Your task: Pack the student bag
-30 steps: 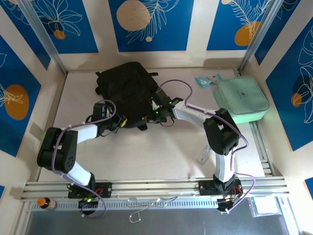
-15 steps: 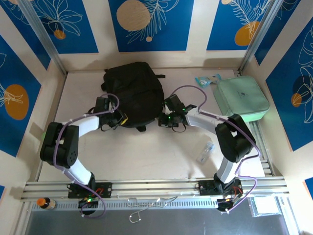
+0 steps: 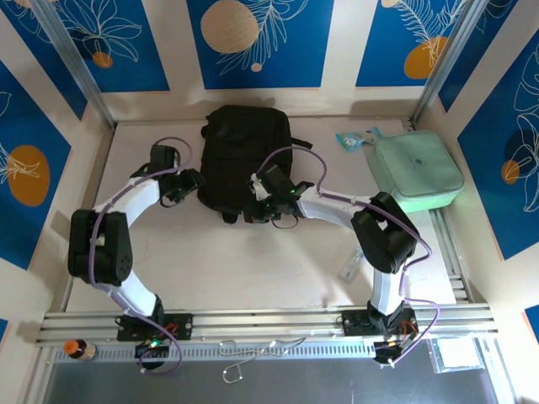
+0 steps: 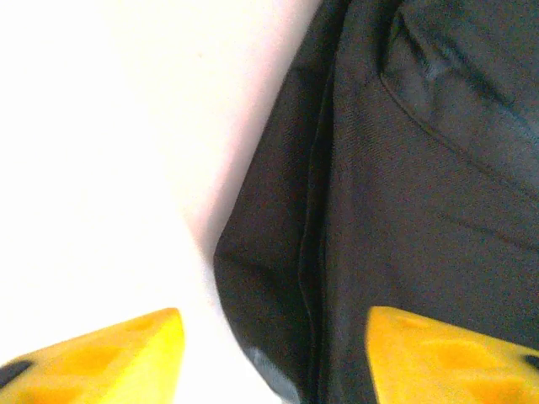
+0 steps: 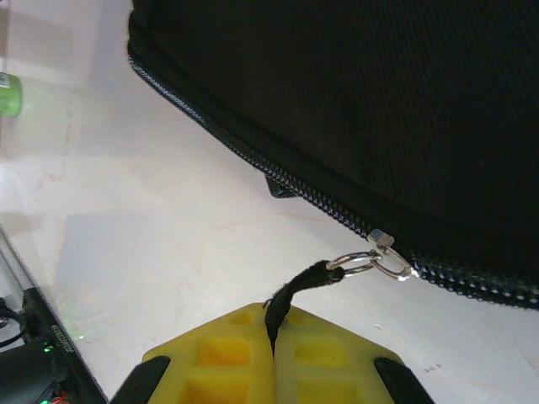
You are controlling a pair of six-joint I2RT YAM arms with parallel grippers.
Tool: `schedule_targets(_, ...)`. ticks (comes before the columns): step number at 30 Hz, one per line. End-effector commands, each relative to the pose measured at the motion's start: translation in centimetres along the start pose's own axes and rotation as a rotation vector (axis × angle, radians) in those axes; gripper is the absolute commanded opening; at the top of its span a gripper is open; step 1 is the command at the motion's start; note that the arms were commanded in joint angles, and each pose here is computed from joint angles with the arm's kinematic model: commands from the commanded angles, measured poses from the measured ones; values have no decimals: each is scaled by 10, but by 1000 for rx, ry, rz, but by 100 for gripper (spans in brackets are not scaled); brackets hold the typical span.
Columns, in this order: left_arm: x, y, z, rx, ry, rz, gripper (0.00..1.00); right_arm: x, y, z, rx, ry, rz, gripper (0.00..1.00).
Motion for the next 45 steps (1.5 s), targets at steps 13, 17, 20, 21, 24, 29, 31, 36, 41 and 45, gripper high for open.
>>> schedule_targets(13,83,-8,-18,21,72,-289,72,-2,-10,-12,-41,-48,21,0)
schedule_targets(17,95,-16,-2,69,46,-320,72,-1,-14,-13,-36,-48,34,0)
schedule_targets(20,100,-26,10,115,49,-341,72,-2,-13,-13,-38,-48,29,0)
schedule_targets(21,100,-27,13,117,48,-346,72,-3,-12,-14,-36,-49,28,0)
schedule_targets(24,100,-24,21,114,36,-372,63,-4,-14,-16,-26,-54,31,0)
schedule_targets(29,98,-23,25,85,20,-361,40,-3,-16,-18,-4,-55,44,0)
schedule_targets(31,97,-23,25,82,10,-352,33,-3,-19,-20,9,-48,50,0)
schedule_targets(36,97,-17,30,49,0,-336,14,-5,-32,-32,59,-50,84,0)
schedule_targets(41,99,-12,32,27,9,-300,6,-7,-60,-50,74,-60,143,0)
schedule_targets(45,102,-7,30,13,12,-270,3,-7,-83,-61,83,-65,188,0)
Point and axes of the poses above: each hand's point on the last joint's axis, 136 mm out from that joint toward the fingers, its own z axis out along the fingers, its own y axis along the line the jaws close on, x = y × z, the point moved 6 cm from there along -z, back along the fingers, and after that the axes turned 10 degrees about -z, right-handed, at the moved point
